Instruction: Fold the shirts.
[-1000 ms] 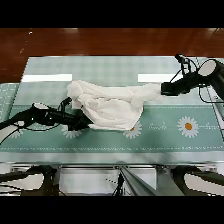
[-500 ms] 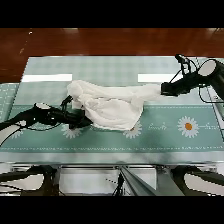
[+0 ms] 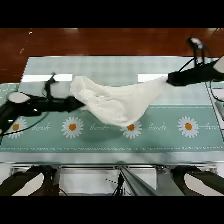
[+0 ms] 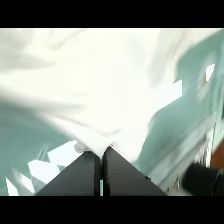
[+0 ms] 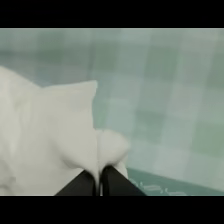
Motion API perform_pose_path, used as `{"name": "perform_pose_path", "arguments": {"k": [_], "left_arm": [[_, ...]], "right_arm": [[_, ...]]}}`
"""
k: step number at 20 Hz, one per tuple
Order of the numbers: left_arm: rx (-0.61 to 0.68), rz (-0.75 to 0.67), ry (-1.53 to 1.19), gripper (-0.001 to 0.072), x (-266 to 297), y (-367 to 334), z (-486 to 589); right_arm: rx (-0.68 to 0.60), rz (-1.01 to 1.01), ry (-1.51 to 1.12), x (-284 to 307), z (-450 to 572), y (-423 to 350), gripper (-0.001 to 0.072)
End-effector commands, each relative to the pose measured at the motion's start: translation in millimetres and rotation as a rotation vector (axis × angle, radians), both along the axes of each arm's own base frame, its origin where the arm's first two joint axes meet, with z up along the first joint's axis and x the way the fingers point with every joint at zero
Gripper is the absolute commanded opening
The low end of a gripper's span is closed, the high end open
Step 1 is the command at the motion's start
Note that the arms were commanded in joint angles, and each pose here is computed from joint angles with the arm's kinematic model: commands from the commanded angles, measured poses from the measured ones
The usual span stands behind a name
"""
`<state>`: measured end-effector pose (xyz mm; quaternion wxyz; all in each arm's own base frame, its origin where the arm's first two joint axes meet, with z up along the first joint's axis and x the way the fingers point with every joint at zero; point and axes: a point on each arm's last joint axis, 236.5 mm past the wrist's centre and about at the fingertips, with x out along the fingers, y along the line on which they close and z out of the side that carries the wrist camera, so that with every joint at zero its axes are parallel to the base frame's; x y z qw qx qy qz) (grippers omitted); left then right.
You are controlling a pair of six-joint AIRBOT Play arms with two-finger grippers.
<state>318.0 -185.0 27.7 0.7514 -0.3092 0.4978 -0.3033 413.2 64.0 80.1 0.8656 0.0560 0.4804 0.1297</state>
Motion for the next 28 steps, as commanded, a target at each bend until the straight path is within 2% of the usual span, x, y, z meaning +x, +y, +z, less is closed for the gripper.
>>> {"name": "perform_pose_path", "arguments": {"k": [1, 3, 5, 7, 11, 15, 17, 19, 22, 25, 28], "left_arm": [[0.002, 0.135, -0.491, 0.0029, 18, 29, 170], [0.034, 0.289, -0.852, 0.0028, 5, 61, 294], [0.063, 0.454, -1.162, 0.0028, -36, 92, 403], [0.068, 0.539, -1.377, 0.0028, -89, 103, 477], [0.1, 0.527, -1.595, 0.0028, -162, 91, 545], [0.087, 0.458, -1.593, 0.0028, -193, 73, 555], [0.171, 0.419, -1.481, 0.0028, -187, 70, 530], [0.259, 0.427, -1.255, 0.0028, -169, 81, 484], [0.299, 0.365, -0.935, 0.0028, -156, 80, 414], [0.291, 0.342, -0.758, 0.0028, -135, 82, 369], [0.325, 0.341, -0.548, 0.0028, -96, 97, 295]], "right_arm": [[-0.025, -0.019, -0.4, 12, 125, -6, 0.0036], [-0.021, -0.064, -0.684, -2, 221, -13, 0.0036], [-0.007, -0.104, -0.95, -38, 314, -19, 0.0036], [0.004, -0.121, -1.125, -80, 378, -22, 0.0036], [0.021, -0.124, -1.342, -162, 456, -22, 0.0036], [0.056, -0.133, -1.411, -214, 484, -21, 0.0036], [0.023, -0.169, -1.3, -221, 467, -30, 0.0036], [-0.071, -0.24, -1.131, -224, 434, -52, 0.0036], [-0.202, -0.295, -0.827, -227, 364, -79, 0.0036], [-0.298, -0.207, -0.432, -214, 278, -81, 0.0036], [-0.295, -0.106, -0.144, -173, 214, -69, 0.0036]]}}
